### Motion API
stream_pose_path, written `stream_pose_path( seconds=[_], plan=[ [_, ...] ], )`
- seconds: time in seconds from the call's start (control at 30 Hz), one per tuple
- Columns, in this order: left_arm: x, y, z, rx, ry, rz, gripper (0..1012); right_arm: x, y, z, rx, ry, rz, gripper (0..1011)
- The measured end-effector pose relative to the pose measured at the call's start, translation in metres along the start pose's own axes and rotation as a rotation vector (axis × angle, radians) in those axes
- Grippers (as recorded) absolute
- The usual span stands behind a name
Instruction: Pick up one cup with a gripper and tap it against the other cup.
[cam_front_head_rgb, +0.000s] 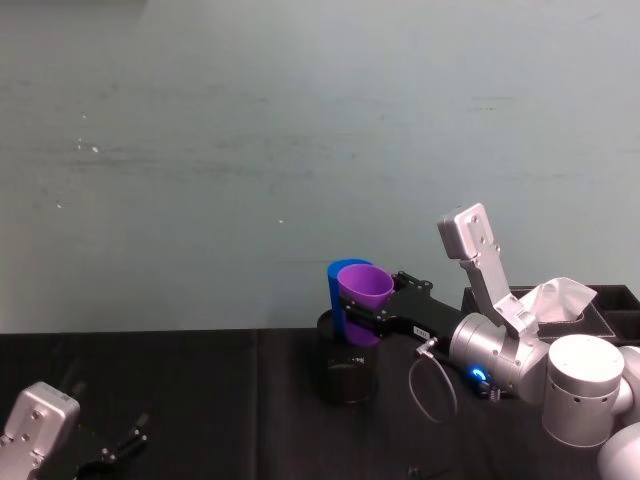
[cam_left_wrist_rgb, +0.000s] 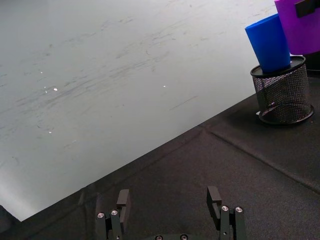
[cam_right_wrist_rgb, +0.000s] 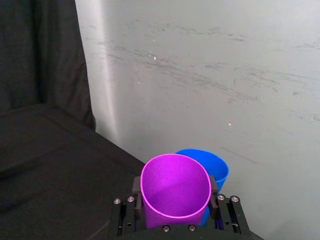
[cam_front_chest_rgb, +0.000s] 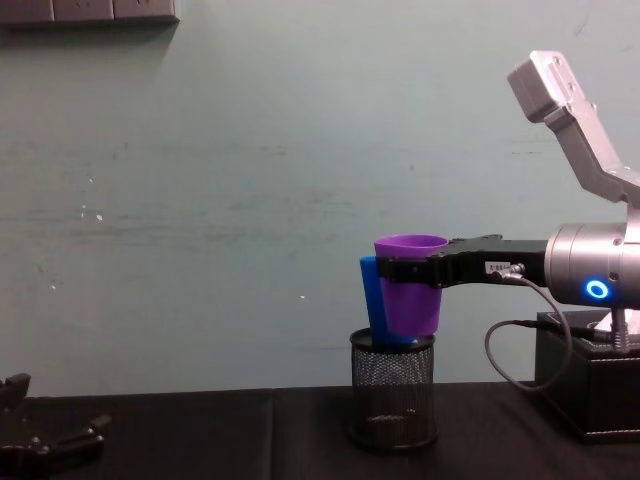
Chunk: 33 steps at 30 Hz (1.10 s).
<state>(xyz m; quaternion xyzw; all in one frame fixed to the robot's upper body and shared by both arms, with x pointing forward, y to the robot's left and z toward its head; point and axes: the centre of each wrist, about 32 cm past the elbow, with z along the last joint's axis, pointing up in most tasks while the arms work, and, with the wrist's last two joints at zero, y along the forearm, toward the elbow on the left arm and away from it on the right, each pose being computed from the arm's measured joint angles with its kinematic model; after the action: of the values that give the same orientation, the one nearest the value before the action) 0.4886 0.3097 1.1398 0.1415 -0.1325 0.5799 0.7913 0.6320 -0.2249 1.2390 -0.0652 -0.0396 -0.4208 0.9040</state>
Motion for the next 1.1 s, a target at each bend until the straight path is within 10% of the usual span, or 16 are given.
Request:
stream_pose_path(
  seconds=[1.1],
  plan=[
    [0.0000, 0.0000, 0.0000, 0.000, 0.000, 0.000, 1000, 0.0000, 0.0000, 0.0000, 0.000, 0.000, 0.000, 732]
  ],
)
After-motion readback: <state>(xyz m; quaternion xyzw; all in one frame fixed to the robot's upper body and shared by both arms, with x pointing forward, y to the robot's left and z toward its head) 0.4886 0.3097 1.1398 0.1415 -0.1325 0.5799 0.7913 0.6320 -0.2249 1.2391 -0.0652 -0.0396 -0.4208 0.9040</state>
